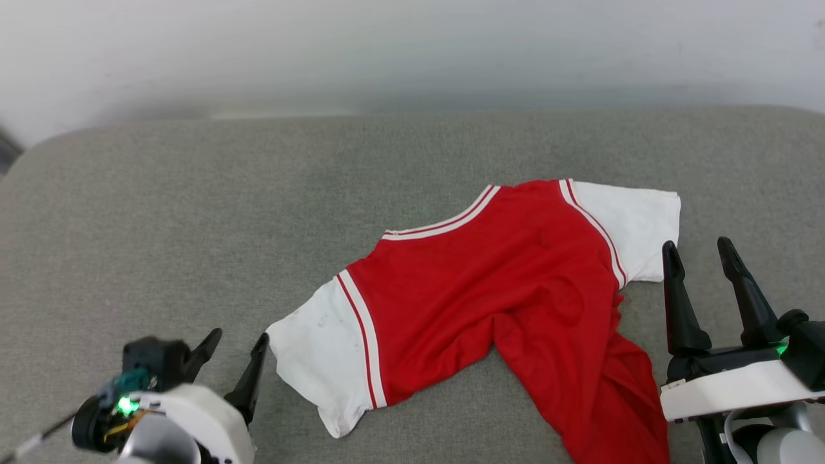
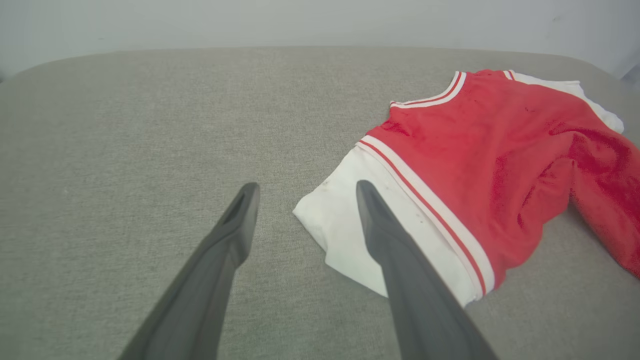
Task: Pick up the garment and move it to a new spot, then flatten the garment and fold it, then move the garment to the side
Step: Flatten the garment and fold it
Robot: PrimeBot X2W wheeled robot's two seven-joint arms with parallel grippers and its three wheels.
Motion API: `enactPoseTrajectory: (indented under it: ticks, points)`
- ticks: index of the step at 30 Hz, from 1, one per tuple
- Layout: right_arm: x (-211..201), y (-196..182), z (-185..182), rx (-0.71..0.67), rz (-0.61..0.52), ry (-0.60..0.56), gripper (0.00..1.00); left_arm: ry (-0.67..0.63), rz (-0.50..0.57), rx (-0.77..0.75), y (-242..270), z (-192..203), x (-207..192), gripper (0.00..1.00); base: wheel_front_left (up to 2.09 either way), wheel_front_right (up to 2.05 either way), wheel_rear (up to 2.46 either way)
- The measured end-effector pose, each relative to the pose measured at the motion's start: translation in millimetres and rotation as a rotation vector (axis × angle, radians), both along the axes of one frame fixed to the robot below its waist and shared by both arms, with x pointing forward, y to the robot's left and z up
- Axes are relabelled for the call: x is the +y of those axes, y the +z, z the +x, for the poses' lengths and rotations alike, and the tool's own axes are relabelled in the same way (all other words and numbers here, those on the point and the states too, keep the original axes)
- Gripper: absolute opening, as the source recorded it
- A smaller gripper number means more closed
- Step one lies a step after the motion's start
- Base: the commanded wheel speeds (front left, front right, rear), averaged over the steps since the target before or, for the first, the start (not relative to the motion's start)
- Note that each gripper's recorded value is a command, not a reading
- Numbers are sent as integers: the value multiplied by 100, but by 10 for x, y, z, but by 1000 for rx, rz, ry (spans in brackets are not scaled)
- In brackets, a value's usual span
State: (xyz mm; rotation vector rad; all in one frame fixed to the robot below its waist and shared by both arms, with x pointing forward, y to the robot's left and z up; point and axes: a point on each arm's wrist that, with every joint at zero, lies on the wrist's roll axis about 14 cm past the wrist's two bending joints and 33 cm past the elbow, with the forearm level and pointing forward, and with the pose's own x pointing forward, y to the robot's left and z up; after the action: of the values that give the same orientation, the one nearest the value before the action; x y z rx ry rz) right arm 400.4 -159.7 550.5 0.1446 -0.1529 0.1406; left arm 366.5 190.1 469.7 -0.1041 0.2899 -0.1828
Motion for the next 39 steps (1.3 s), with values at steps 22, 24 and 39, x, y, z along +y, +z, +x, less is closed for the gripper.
enactPoseTrajectory:
  ticks: [22, 24, 39]
  points:
    - [-112, -514, 282, 134, -39, -27, 100, -119, 144, 554, -1019, 282, -77, 100, 0, 0, 0]
    - [-115, -530, 290, 139, -40, -28, 100, -124, 139, 564, -1050, 283, -85, 5, 0, 0, 0]
    - [-267, -742, 318, 426, -162, 24, 100, -71, 178, 58, -107, 575, -47, 0, 0, 0, 0]
